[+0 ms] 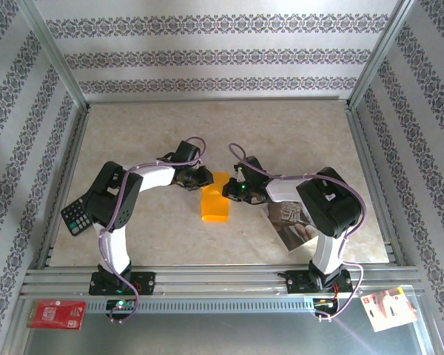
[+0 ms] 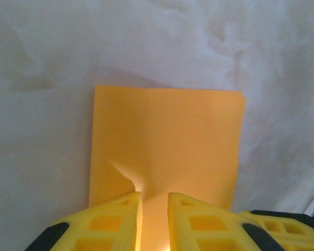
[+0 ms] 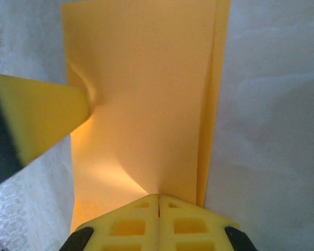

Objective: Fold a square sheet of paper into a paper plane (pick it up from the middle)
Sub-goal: First fold in half a square sheet of paper at the center of the table.

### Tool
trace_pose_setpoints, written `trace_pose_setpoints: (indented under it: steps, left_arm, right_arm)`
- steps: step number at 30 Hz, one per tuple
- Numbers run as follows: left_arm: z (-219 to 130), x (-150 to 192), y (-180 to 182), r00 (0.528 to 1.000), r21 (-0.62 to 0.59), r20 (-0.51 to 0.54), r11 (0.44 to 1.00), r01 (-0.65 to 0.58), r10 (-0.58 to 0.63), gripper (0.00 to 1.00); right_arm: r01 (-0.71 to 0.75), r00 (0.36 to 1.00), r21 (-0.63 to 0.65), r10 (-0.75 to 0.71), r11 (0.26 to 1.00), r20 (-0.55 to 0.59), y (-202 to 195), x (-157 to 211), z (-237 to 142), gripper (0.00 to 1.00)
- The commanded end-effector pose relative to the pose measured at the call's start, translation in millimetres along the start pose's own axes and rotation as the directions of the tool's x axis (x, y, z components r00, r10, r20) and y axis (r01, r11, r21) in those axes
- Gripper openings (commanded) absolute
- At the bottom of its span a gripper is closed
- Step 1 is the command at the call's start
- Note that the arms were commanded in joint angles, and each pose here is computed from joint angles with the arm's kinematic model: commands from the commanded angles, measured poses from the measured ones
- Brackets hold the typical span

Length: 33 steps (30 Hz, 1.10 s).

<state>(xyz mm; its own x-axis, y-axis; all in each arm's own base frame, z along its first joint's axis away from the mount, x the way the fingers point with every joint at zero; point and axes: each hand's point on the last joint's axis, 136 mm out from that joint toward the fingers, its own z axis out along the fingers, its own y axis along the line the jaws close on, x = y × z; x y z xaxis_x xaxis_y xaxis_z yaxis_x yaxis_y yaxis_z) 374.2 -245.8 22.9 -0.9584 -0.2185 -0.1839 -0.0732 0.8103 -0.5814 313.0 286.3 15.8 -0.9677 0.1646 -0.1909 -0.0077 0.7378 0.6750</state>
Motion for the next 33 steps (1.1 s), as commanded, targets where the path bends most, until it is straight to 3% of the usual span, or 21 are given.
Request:
trace_pose_setpoints:
  steps: [1,6,13,23,33]
  left_arm:
    - [2.3,-0.6,6.6,1.000,-0.023,-0.013,1.000,-0.021,0.021,0.19]
    - [6.4,4.9,13.4,1.000,-0.031,-0.023,0.999,-0.016,0.015,0.19]
    - [8.6,10.6,24.4,0.999,-0.063,-0.027,0.998,-0.021,0.019,0.19]
    - [10.3,15.0,30.9,0.999,-0.076,-0.033,0.997,-0.022,0.019,0.19]
    - [10.4,16.0,33.1,0.999,-0.086,-0.037,0.996,-0.026,0.023,0.20]
  right_arm:
    - [-0.021,0.997,0.069,0.026,0.997,-0.075,-23.6,18.2,-1.5,0.00]
    - [-0.004,0.999,-0.026,0.003,1.000,-0.048,0.1,-1.8,-15.7,0.01]
    - [-0.019,1.000,-0.132,0.021,0.991,0.018,25.9,-30.1,-38.5,0.10]
    - [-0.037,0.998,-0.100,0.041,0.994,0.036,27.4,-43.2,-24.6,0.15]
    - [-0.053,0.997,-0.029,0.052,0.998,-0.051,13.2,-18.8,-0.5,0.11]
